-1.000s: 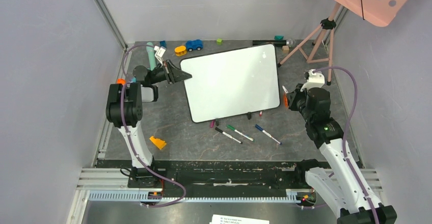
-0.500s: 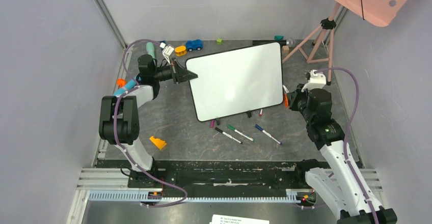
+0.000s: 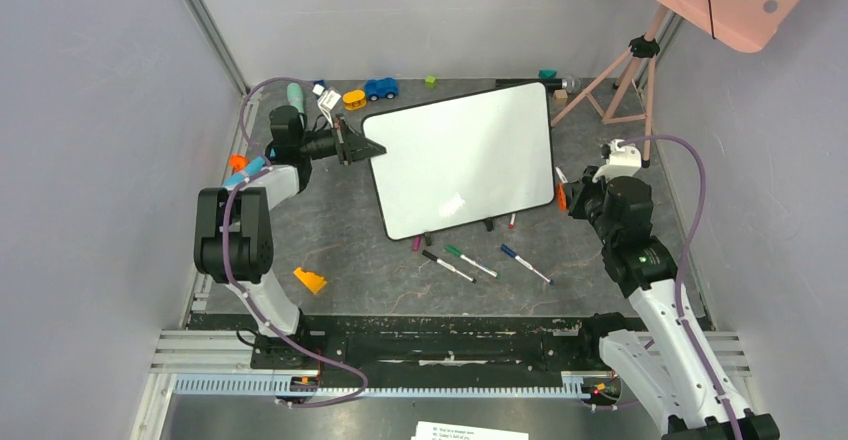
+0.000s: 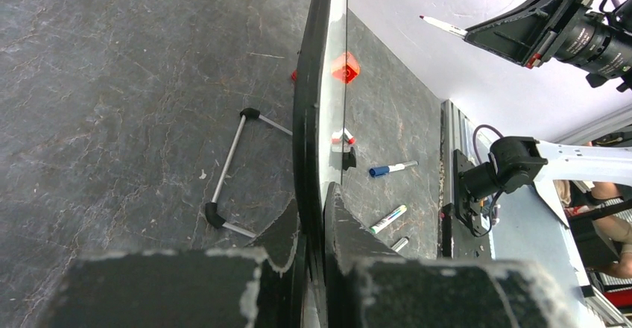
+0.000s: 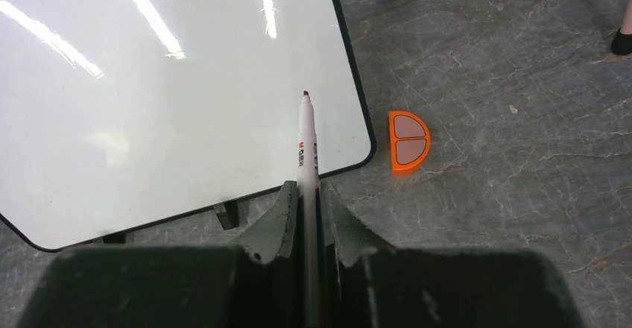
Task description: Write a sentence on the whiteboard
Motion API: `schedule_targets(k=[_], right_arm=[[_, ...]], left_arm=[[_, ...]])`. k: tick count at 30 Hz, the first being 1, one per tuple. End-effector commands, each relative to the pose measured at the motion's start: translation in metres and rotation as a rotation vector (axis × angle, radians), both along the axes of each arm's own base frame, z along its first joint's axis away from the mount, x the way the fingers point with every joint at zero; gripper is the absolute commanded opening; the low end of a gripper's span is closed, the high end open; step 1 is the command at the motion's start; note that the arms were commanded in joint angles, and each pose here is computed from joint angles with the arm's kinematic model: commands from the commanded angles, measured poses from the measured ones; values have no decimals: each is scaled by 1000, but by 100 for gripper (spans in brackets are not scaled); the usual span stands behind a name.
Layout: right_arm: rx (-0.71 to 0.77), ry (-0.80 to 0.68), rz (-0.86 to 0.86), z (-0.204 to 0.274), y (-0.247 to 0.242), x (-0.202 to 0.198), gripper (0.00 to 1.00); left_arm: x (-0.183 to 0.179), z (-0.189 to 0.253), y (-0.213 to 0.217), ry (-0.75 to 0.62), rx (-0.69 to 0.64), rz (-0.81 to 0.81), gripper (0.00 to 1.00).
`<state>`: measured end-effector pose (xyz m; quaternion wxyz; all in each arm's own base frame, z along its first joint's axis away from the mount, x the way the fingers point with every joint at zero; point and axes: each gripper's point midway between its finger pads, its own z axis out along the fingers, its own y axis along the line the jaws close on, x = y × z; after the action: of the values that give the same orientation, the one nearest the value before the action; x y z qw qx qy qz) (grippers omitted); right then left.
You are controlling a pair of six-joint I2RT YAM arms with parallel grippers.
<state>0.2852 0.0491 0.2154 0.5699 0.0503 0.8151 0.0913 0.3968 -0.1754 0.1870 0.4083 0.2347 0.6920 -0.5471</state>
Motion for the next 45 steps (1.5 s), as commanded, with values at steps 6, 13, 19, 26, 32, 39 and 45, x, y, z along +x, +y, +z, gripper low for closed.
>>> schedule_targets(k=[6, 13, 19, 26, 32, 39, 45], right_arm=[[41, -81, 64, 11, 12, 0, 0], [40, -106, 70, 14, 12, -5, 0], [58, -106, 108, 15, 19, -6, 0], [68, -115, 125, 15, 23, -5, 0], [83, -128, 131, 16, 25, -4, 0], [79, -124, 132, 15, 25, -5, 0], [73, -112, 123, 10, 23, -4, 0]], left_arm=[[-1, -27, 4, -271, 120, 17, 2], [-5, -28, 1, -272, 123, -2, 2], [-1, -31, 4, -226, 133, -37, 2], [-8, -46, 19, -231, 272, 38, 2], [-7, -44, 28, -210, 226, 2, 2], [5, -51, 47, -103, 167, -32, 2], [4, -60, 41, -82, 230, -45, 2]])
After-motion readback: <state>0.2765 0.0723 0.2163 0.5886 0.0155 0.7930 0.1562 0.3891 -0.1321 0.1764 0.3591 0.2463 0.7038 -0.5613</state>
